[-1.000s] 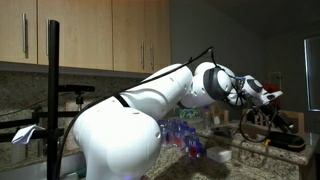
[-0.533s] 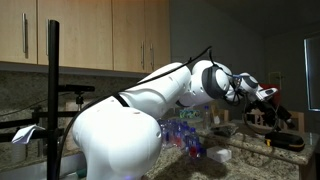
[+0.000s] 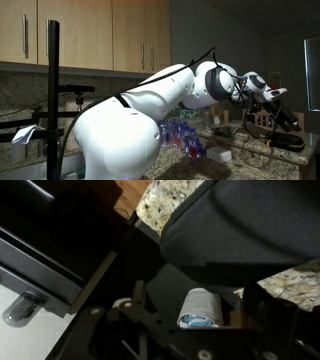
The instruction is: Put the cable on the lower counter on the upper counter and then put the case on the upper counter on the lower counter
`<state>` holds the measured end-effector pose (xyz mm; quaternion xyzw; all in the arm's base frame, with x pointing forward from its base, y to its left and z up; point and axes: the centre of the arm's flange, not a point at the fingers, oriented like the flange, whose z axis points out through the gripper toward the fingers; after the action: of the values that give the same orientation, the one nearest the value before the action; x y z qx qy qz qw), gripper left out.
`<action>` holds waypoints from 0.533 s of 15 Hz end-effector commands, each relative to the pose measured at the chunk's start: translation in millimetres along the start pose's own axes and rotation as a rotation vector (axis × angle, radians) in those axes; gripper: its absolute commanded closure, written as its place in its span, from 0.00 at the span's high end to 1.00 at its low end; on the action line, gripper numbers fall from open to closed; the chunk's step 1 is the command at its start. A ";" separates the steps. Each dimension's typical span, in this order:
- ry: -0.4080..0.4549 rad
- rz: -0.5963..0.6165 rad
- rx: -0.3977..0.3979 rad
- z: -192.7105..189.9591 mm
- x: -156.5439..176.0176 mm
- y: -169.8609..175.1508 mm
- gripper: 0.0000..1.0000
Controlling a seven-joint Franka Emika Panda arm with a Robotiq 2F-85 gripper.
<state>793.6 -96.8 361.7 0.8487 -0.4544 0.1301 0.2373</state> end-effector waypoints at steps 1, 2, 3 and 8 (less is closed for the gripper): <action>-0.044 0.116 0.008 33.2 14.4 -20.8 1.00; -0.050 0.124 -0.006 43.0 13.6 -23.6 1.00; -0.060 0.121 -0.021 49.6 11.9 -25.5 1.00; -0.099 0.006 -0.034 47.2 -6.8 -19.1 1.00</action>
<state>794.7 -114.2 321.2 0.8303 -0.4913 0.1164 0.2361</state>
